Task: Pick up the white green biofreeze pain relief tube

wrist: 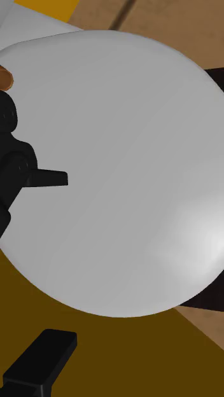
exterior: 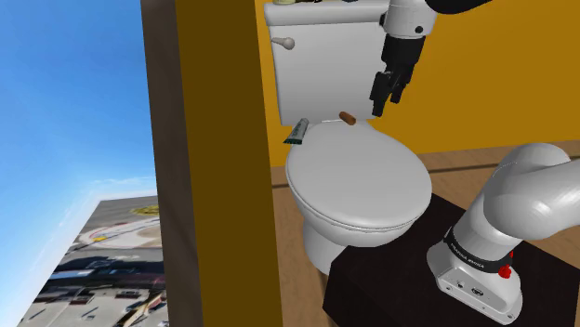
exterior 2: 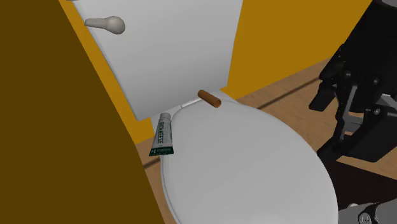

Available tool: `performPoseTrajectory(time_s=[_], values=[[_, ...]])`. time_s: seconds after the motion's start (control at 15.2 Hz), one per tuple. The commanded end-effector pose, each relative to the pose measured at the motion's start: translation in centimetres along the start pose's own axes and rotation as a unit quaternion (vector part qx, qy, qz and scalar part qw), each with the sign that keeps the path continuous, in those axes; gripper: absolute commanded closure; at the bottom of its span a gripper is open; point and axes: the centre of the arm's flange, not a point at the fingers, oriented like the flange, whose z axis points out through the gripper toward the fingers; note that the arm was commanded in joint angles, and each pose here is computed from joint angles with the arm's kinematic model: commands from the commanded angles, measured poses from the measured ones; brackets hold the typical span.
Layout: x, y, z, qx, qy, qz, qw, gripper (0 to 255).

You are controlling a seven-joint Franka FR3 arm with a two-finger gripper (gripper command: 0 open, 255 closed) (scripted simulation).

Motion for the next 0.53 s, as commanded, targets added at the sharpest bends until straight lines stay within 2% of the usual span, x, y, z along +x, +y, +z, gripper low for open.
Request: performPoseTrajectory(time_s=[0.0, 0.2, 0.46], values=[[0.0, 0.0, 0.0, 0.000, 0.000, 0.000, 1.0000, 0], [2.9, -1.6, 2.1, -0.011, 0.007, 0.050, 0.9987, 0], [7.1, -3.2, 4.9, -0.026, 0.017, 0.115, 0.9928, 0]])
